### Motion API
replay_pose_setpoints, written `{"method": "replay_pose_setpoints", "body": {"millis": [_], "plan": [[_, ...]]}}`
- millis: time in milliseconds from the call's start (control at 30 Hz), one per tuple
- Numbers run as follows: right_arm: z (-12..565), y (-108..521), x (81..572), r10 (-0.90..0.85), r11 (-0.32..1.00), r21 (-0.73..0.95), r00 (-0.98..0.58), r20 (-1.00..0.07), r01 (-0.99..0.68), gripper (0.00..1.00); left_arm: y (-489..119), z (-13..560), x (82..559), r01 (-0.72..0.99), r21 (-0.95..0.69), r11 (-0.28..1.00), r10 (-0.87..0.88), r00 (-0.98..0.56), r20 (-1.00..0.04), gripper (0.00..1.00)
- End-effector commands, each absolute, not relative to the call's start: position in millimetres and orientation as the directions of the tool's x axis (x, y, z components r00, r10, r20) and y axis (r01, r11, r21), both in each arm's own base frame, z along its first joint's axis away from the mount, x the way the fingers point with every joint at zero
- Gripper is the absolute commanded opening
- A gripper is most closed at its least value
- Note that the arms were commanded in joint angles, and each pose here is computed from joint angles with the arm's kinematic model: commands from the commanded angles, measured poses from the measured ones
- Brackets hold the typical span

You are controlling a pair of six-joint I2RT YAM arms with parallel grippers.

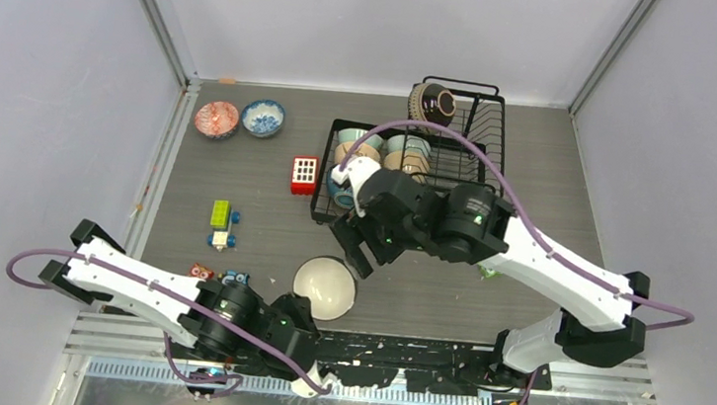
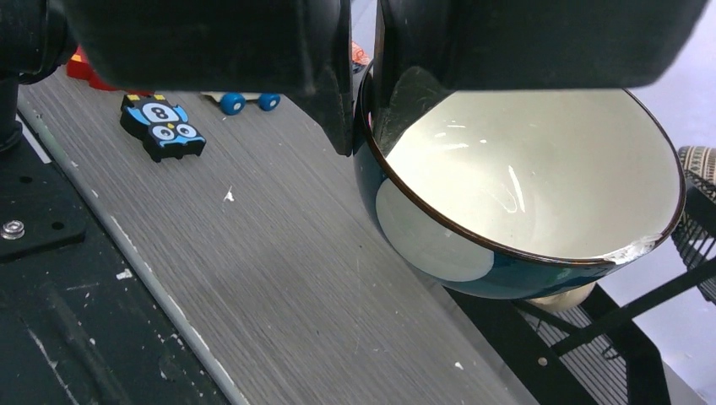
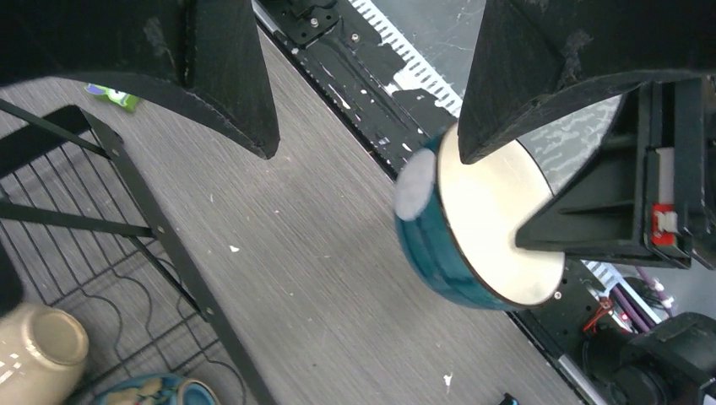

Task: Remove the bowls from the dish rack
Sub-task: Place the bowl at the center of the board.

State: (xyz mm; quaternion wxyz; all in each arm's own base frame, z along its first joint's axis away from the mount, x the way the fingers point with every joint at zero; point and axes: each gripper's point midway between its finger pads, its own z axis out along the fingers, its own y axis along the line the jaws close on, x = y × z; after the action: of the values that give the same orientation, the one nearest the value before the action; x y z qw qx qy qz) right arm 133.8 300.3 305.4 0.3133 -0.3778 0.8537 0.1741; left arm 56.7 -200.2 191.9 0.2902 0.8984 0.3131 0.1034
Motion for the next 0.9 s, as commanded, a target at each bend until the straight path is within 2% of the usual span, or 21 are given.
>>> {"method": "replay_pose_setpoints", "body": {"millis": [0,267,433,867], "plan": [[297.7,332.4,131.5,-0.522,0.643,0.059,-0.493,-0.696,-0.764,0.8,-223.4,204.5,49.1,0.499,0.634,-0.591,0.601,0.796,-0.066,0.0],[274.7,345.6,121.1,-0.569,0.64,0.007,-0.479,-0.668,-0.769,0.67,-228.6,198.1,28.6,0.578,0.569,-0.585,0.596,0.782,-0.181,0.0],[262.7,348.9,115.8,-0.582,0.637,0.007,-0.487,-0.651,-0.771,0.55,-227.5,193.2,24.6,0.584,0.554,-0.593,0.591,0.783,-0.194,0.0],[233.0,352.1,107.8,-0.64,0.623,-0.023,-0.492,-0.591,-0.782,0.51,-225.4,194.9,23.7,0.6,0.553,-0.578,0.599,0.772,-0.212,0.0]]}}
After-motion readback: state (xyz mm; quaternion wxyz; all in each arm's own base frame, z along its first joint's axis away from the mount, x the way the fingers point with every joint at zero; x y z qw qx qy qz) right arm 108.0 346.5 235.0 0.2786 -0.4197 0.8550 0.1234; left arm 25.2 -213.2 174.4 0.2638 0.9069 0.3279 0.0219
